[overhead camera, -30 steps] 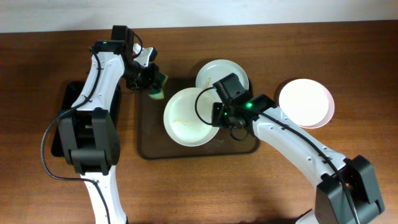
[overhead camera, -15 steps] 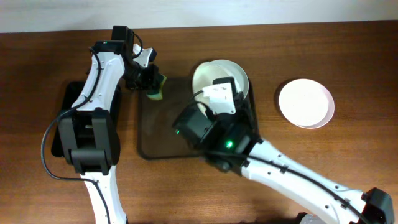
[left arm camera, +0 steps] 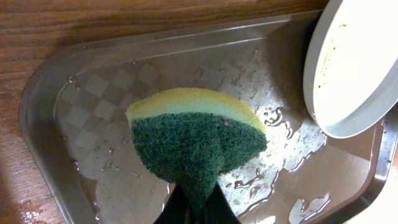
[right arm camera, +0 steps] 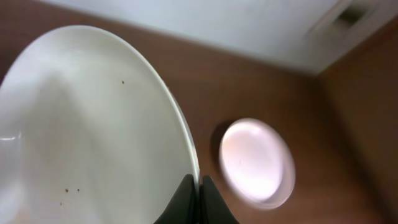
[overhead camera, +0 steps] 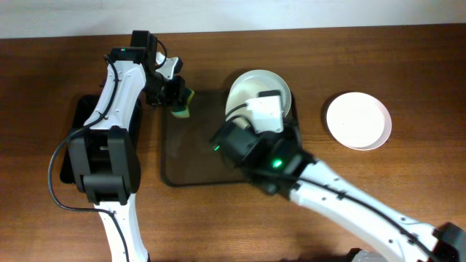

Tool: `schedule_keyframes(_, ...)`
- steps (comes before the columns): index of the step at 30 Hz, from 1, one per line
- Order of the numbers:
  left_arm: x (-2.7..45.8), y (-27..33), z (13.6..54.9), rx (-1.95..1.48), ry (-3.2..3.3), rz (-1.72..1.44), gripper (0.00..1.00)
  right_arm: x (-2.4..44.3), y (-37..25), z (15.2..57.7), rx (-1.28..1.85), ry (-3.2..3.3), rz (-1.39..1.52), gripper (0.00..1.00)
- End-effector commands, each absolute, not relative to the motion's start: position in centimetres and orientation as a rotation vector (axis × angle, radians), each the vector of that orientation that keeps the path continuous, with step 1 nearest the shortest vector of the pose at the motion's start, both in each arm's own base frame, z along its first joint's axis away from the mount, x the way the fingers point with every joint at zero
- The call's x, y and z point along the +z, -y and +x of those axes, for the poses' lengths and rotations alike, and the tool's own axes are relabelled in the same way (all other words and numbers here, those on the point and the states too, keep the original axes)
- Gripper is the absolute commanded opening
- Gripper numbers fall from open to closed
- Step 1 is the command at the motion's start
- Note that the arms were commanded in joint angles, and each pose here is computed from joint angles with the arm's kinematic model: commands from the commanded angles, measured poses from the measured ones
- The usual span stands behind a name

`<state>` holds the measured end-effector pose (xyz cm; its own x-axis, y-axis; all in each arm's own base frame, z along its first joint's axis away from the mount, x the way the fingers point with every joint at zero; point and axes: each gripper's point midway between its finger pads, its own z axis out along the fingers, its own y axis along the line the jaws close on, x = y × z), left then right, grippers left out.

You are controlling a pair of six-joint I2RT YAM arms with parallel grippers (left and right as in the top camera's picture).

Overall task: Clean dirty plates on tray and stack at the side
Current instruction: 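Carry the white plate right and stack it on the pink plate, then move right gripper back and grasp the pale blue plate rim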

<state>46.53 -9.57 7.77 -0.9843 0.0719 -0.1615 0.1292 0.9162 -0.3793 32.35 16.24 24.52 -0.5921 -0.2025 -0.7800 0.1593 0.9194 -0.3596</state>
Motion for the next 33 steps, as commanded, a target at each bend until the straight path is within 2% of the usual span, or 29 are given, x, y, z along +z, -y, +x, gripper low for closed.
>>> schedule_keyframes(1,8.1,9.6,46.7,-0.586,-2.925,0.168,0.01,24.6,-14.1,32.1,-0.168,-2.327,0.174,0.04)
schedule_keyframes(6,8.1,9.6,46.7,-0.583,-2.925,0.168,0.01,22.8,-2.6,33.2,-0.025,-2.468,0.663,0.04)
schedule_keyframes(11,8.0,9.3,46.8,-0.558,-2.929,0.166,0.01,19.9,8.8,32.8,-0.114,-2.444,1.072,0.04)
schedule_keyframes(17,8.0,9.3,46.8,-0.558,-2.928,0.166,0.01,14.2,14.7,33.5,-0.207,-2.496,1.258,0.04)
schedule_keyframes(21,8.0,9.3,46.8,-0.558,-2.929,0.165,0.01,10.1,15.3,35.0,-0.221,-2.552,1.283,0.04)
schedule_keyframes(23,8.0,9.3,46.8,-0.558,-2.929,0.165,0.01,8.7,14.7,35.3,-0.180,-2.596,1.280,0.29)
schedule_keyframes(24,8.0,9.3,46.8,-0.559,-2.929,0.165,0.01,8.5,14.2,35.5,-0.136,-2.618,1.249,0.45)
schedule_keyframes(25,8.0,9.3,46.8,-0.558,-2.929,0.165,0.01,8.7,13.5,36.0,-0.066,-2.637,1.206,0.50)
schedule_keyframes(27,8.0,9.3,46.8,-0.559,-2.929,0.165,0.01,10.0,11.9,36.9,0.069,-2.666,1.110,0.51)
schedule_keyframes(31,8.0,9.3,46.8,-0.559,-2.929,0.165,0.01,15.4,6.9,40.3,0.238,-2.653,0.861,0.50)
schedule_keyframes(33,8.0,9.4,46.8,-0.559,-2.929,0.167,0.01,17.1,0.8,42.9,0.289,-2.640,0.629,0.52)
